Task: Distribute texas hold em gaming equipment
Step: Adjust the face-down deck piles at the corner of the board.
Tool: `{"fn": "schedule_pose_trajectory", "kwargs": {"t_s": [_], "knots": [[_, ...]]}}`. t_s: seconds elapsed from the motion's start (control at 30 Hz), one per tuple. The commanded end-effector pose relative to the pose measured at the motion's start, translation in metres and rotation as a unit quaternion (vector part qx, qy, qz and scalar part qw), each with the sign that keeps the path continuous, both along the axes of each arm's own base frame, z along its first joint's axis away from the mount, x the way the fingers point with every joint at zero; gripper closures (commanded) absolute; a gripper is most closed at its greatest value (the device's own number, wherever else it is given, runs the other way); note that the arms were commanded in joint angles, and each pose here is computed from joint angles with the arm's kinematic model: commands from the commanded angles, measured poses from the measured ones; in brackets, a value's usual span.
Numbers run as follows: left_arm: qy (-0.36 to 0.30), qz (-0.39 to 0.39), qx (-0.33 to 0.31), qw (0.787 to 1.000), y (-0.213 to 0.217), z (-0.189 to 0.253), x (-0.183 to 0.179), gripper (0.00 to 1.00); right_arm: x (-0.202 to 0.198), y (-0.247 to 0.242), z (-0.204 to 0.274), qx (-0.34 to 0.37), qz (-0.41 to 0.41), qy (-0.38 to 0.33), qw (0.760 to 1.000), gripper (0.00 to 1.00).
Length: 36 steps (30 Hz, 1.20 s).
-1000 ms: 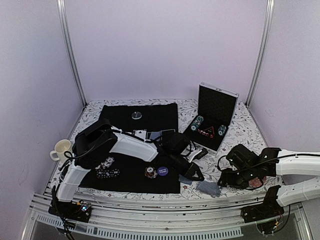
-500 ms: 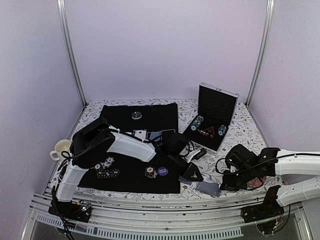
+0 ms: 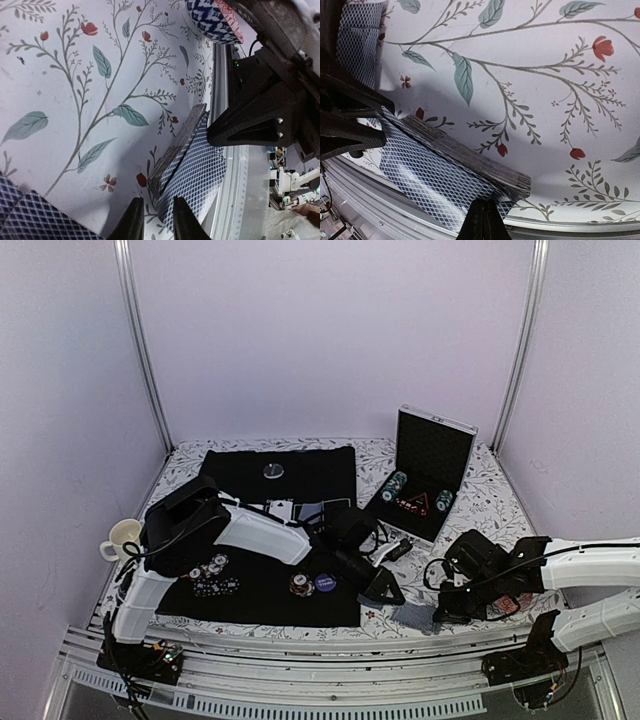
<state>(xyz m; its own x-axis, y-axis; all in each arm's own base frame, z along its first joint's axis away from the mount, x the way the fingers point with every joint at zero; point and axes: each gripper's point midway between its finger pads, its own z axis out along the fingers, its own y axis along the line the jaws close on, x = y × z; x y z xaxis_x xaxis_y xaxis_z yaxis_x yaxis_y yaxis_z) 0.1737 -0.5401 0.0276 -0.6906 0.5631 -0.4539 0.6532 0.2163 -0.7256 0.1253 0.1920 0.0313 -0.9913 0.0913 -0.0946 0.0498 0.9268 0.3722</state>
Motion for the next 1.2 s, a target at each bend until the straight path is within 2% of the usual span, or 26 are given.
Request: {"fn": "schedule_pose_trajectory", "kwargs": {"t_s": [0.0,0.23,0.37,0.5,0.67,0.8,1.03,1.17], "knots": [[-0.003,-0.007,-0.020,1.000,-0.002,0.018,-0.003,0.77,0.001,0.004,-0.005,0.006,0.009,-0.004,1.000,0.97],[-0.001,-0.006,-0.024,1.000,-0.002,0.022,-0.002,0.72,0.007,0.010,-0.010,0.009,0.009,-0.013,1.000,0.97],[-0.001,-0.007,-0.024,1.000,-0.002,0.024,-0.002,0.79,0.010,0.014,-0.009,0.013,0.012,-0.016,1.000,0.97],[-0.013,-0.002,-0.023,1.000,-0.001,0.029,0.001,0.81,0.010,0.007,-0.009,0.001,0.009,-0.020,1.000,0.97],[-0.022,0.000,-0.017,1.000,0.002,0.030,0.003,0.74,0.006,-0.002,-0.010,-0.009,0.001,-0.020,1.000,0.96],[-0.021,-0.001,-0.011,1.000,0.005,0.028,0.002,0.73,0.006,-0.009,-0.007,-0.019,-0.007,-0.024,0.999,0.96],[-0.018,0.000,-0.009,1.000,0.008,0.028,0.000,0.88,0.007,-0.006,-0.010,-0.015,-0.003,-0.023,1.000,0.96],[-0.022,0.000,-0.011,1.000,0.009,0.030,0.000,0.89,0.008,-0.006,-0.012,-0.019,-0.001,-0.023,1.000,0.96]]}}
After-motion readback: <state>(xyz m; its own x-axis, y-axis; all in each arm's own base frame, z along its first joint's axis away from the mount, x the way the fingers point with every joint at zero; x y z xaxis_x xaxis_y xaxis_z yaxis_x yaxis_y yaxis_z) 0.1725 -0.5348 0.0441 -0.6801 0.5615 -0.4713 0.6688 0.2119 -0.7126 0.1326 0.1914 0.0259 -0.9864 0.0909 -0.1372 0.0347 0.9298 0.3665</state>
